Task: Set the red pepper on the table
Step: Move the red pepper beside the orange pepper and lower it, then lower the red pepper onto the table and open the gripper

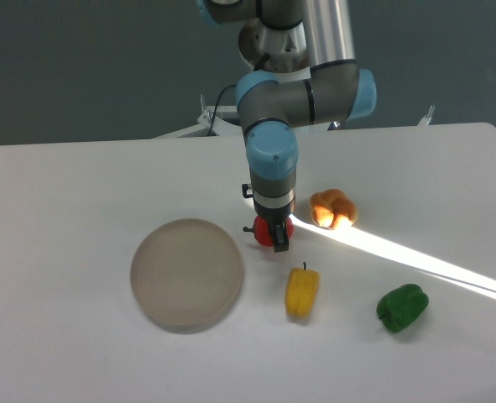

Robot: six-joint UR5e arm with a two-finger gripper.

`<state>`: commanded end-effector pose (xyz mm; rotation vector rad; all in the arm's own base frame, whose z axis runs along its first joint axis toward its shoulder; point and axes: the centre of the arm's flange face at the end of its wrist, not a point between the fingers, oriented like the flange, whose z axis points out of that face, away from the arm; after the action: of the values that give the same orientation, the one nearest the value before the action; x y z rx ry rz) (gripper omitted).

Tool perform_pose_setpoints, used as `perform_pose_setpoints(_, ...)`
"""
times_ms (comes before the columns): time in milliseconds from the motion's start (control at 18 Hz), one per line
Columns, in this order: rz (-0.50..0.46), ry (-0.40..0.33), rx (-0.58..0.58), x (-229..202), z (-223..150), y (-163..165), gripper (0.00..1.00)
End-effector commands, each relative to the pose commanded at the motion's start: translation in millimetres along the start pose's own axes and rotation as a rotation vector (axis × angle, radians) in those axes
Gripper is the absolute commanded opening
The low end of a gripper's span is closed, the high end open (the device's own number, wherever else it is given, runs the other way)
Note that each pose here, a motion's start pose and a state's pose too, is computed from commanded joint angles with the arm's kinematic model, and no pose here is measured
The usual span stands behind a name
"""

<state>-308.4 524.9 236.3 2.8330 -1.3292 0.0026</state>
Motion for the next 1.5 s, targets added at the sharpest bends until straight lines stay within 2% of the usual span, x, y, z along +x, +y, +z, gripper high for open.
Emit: perform_pose_setpoints(1500,-0.009,0.024,0.009,-0.7,12.9,9.2,0.6)
